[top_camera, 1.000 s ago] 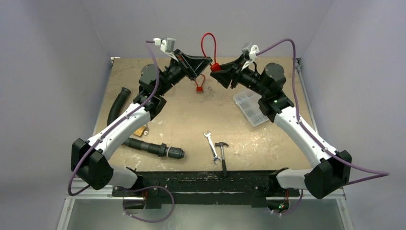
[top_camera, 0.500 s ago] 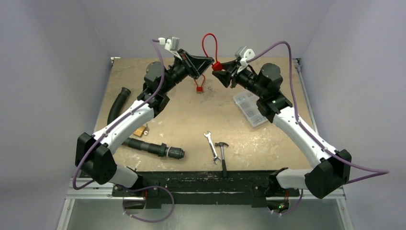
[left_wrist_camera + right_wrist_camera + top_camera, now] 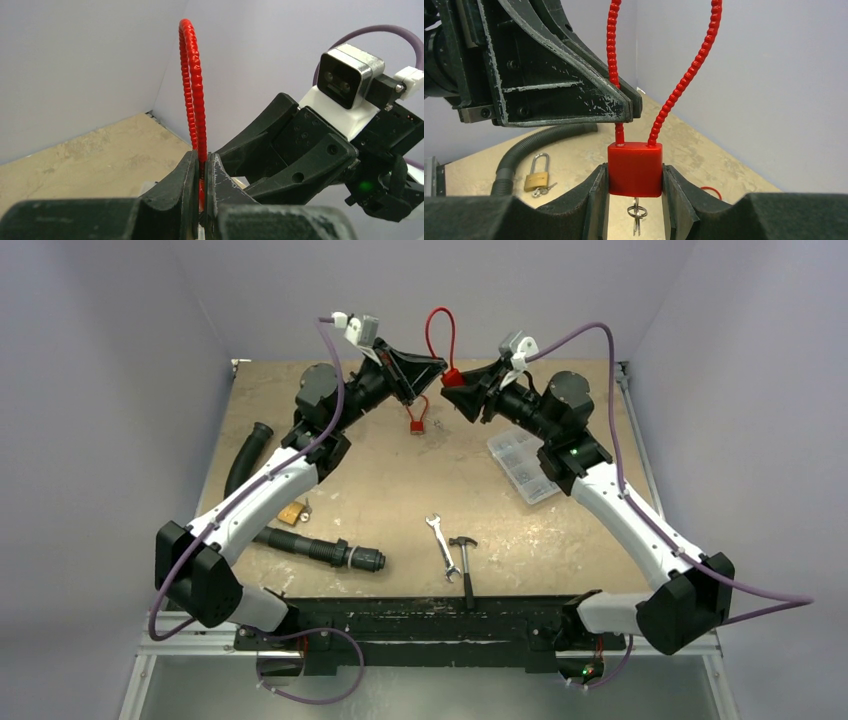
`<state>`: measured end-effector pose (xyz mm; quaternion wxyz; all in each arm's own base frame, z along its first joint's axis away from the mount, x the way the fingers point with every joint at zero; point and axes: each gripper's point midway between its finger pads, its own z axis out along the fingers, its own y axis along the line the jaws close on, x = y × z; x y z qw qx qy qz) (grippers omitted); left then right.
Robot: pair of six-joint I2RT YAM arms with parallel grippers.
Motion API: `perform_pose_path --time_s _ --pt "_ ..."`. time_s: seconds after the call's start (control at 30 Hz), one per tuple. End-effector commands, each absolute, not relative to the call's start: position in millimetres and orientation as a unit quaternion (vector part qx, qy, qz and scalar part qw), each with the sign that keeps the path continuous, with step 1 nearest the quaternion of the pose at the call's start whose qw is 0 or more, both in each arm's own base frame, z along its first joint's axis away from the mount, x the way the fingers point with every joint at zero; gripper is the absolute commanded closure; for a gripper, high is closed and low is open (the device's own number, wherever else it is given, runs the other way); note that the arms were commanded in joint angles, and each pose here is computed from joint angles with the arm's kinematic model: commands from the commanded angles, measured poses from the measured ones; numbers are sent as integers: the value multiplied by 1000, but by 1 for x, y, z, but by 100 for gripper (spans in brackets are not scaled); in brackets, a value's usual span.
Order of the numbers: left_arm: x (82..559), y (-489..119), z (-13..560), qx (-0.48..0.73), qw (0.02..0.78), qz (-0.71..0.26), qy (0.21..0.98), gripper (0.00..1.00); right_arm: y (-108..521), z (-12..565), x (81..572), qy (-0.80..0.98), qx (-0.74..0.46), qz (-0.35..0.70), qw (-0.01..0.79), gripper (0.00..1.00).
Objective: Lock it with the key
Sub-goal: Lock the lock.
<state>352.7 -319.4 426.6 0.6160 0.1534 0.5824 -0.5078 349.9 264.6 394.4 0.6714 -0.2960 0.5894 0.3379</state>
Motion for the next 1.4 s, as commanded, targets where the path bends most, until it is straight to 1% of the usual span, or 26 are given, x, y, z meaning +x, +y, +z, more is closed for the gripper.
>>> perform_pose_path --time_s 0.0,0.13,0.17,0.2,0.27,0.3,0.37,0.4,0.47,0.57,0.63,0.67,0.83,0.93,1.1,1.3,1.37 --pt "341 -320 387 211 553 -498 633 100 250 496 308 447 -300 342 770 100" --pt "354 -296 412 190 568 -512 615 99 245 477 314 474 -290 336 761 100" --pt "353 -294 419 194 571 -517 608 93 244 474 315 478 -288 336 759 100" --pt "350 -292 426 203 574 -523 597 84 243 471 315 482 -287 337 756 100" --pt "342 -291 438 223 577 -534 576 58 243 467 317 489 -285 337 752 100" --pt "337 -290 443 233 578 -537 568 49 243 465 318 494 -284 336 750 100" --pt "334 -287 449 239 583 -536 562 36 242 458 322 503 -285 328 747 100" --pt "332 -286 450 243 584 -534 561 30 242 455 323 505 -288 324 746 100" --pt "332 -283 451 241 585 -527 567 22 240 450 324 510 -291 318 744 100" --pt "328 -281 451 240 583 -528 569 16 243 442 321 512 -305 319 737 100" --pt "325 -283 454 237 576 -541 565 8 242 437 325 523 -302 313 733 100" --pt "323 -284 456 237 572 -549 562 6 240 433 328 530 -302 305 731 100" --pt "315 -287 458 277 552 -547 565 4 242 416 332 541 -346 271 717 100" --pt "311 -289 454 296 532 -542 580 0 241 404 331 548 -378 249 703 100" --pt "323 -289 438 269 511 -537 615 0 237 386 319 536 -441 210 689 100" --pt "346 -286 425 242 496 -530 644 0 239 379 309 528 -473 212 673 100" --pt "349 -283 423 243 488 -534 646 3 239 374 306 529 -485 210 664 100"
